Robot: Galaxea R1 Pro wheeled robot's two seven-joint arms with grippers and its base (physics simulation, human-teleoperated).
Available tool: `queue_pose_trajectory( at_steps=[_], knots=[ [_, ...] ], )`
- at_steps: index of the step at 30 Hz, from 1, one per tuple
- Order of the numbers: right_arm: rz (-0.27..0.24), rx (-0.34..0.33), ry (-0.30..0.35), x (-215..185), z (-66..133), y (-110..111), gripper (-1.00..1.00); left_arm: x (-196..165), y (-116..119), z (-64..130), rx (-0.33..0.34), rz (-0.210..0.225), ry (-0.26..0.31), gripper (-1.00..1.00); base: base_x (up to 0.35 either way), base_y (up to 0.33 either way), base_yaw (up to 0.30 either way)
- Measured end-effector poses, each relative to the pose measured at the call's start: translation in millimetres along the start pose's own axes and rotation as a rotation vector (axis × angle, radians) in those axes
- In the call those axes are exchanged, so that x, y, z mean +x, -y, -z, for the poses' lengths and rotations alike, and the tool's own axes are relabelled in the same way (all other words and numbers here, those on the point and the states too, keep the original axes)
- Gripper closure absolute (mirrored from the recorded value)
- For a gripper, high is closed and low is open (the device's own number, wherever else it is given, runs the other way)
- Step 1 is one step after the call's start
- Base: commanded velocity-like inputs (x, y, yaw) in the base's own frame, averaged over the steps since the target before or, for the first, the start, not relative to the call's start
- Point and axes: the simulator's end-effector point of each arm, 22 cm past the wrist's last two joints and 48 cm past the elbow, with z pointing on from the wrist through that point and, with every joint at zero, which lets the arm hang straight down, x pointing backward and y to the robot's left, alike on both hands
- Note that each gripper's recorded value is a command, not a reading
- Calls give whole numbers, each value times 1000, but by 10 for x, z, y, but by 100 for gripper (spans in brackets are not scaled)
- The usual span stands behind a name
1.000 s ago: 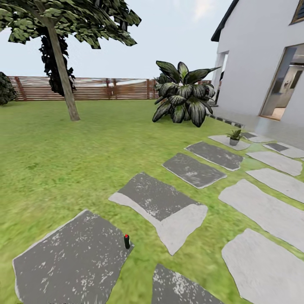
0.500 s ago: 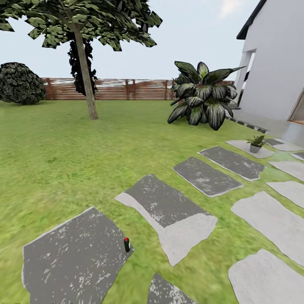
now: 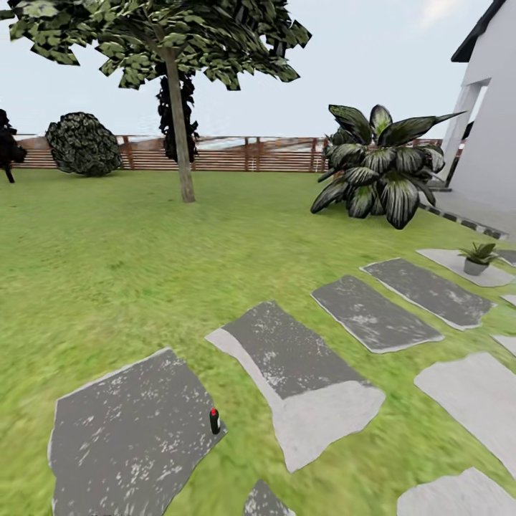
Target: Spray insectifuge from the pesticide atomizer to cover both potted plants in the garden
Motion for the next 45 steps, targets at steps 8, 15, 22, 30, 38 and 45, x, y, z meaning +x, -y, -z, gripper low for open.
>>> queue_pose_trajectory(
  at_steps=[8,15,22,30,38,45],
  knots=[
    [-3,3,2,-8,1,11,-100,-6,-5,-1,-1,0,1,-100,132,-289,66],
    [-4,4,42,-199,-24,13,-100,-56,34,-20,5,-2,7,-100,77,-116,3],
    [-6,9,330,-1672,-26,45,-100,-1044,169,-308,24,9,132,-100,5,-7,0],
    [-28,20,528,-3664,-76,117,-100,-2609,228,-591,25,33,235,-100,0,0,0],
    [-28,15,547,-4056,-57,136,-100,-2884,298,-543,33,46,328,-100,0,0,0],
    [-16,20,543,-4049,-64,171,-100,-2614,425,-569,47,56,305,-100,62,-75,0]
  ],
)
